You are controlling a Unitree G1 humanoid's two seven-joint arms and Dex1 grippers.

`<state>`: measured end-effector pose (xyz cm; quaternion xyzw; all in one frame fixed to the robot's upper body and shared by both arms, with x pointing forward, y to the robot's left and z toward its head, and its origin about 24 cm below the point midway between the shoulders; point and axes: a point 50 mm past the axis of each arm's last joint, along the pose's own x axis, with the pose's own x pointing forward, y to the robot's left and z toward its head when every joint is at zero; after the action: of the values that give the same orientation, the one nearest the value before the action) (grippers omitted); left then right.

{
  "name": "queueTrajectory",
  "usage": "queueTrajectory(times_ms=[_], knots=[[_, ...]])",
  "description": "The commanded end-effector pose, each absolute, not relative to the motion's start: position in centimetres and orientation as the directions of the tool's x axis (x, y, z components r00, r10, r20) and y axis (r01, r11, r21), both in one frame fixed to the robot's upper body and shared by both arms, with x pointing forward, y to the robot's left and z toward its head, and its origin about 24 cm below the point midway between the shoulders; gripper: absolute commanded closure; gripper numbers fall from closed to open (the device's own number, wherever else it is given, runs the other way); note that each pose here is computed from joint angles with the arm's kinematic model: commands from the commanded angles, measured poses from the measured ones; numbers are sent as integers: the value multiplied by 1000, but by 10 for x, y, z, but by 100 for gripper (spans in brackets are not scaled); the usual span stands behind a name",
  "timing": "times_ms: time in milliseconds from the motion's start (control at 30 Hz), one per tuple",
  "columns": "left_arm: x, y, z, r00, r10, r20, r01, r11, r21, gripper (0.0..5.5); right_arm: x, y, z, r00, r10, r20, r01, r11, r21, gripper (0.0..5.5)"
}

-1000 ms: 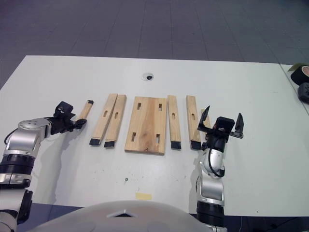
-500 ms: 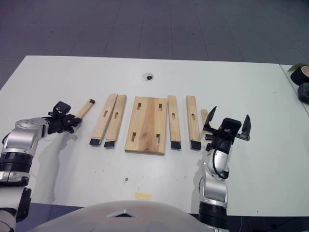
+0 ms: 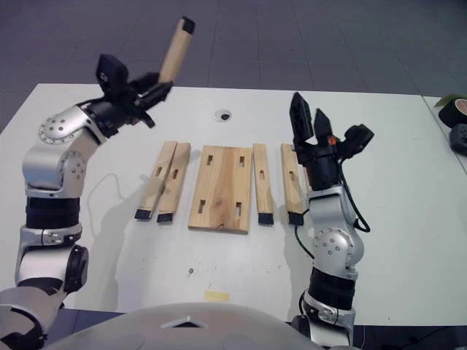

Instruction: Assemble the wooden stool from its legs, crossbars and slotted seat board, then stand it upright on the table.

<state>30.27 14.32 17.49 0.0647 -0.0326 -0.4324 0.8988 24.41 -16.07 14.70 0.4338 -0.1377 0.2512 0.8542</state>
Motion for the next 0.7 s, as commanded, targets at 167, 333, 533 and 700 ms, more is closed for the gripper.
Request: queueTrajectory(times_ms=[167,333,533,700], knots=[[279,123,143,567,-821,-68,824,563,70,420,248,-140,145,802,412,432,-577,353,736,10],[272,117,137,548,-830,-103,836,539,106,420,261,-122,146,801,447,399,-562,332,757,10],[271,115,136,534,-837,-118,844,519,134,420,273,-106,135,815,498,295,-516,395,760,36],[271,115,134,535,-836,-124,843,521,130,420,272,-99,133,810,513,284,-517,397,758,121]])
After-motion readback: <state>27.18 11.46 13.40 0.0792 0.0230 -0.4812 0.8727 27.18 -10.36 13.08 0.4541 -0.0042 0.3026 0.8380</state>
